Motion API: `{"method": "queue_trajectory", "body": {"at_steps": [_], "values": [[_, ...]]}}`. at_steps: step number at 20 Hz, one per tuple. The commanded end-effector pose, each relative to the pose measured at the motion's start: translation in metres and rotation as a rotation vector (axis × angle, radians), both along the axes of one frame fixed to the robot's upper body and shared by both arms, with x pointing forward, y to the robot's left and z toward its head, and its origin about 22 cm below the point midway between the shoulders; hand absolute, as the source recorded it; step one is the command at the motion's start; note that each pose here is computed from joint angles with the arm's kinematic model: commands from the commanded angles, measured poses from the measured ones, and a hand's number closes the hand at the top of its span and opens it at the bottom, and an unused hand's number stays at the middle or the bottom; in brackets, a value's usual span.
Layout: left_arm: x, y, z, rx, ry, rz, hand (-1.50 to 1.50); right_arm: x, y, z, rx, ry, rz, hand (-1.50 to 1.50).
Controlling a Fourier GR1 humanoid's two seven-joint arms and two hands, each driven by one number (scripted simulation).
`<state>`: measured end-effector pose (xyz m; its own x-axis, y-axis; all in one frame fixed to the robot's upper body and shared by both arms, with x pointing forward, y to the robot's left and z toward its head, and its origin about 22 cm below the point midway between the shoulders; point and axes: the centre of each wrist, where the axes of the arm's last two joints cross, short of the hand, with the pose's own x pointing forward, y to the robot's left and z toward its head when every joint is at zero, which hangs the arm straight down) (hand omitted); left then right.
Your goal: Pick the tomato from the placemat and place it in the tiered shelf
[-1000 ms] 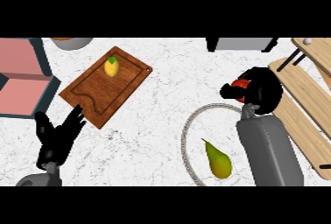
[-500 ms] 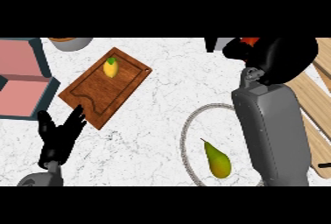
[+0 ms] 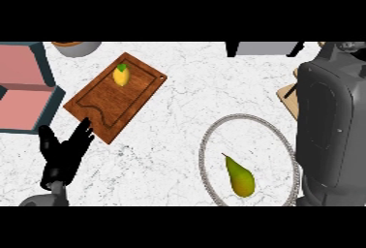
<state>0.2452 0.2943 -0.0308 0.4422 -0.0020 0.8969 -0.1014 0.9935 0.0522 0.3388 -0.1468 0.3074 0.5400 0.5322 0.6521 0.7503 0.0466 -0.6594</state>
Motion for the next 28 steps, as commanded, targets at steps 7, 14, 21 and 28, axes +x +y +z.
{"method": "queue_trajectory", "body": {"at_steps": [7,14,21,28], "values": [[0.003,-0.006,-0.003,-0.003,0.010,-0.030,0.00,-0.011,-0.055,0.064,0.099,0.097,-0.191,1.50],[-0.004,-0.004,-0.006,0.009,-0.001,-0.018,0.00,-0.019,-0.110,0.066,0.136,0.180,-0.137,1.50],[0.008,-0.006,0.009,0.010,-0.003,-0.019,0.00,-0.015,-0.143,0.027,0.116,0.240,-0.171,1.50],[-0.016,0.005,-0.009,0.002,0.011,-0.021,0.00,-0.006,-0.174,0.011,0.088,0.238,-0.193,1.50]]}}
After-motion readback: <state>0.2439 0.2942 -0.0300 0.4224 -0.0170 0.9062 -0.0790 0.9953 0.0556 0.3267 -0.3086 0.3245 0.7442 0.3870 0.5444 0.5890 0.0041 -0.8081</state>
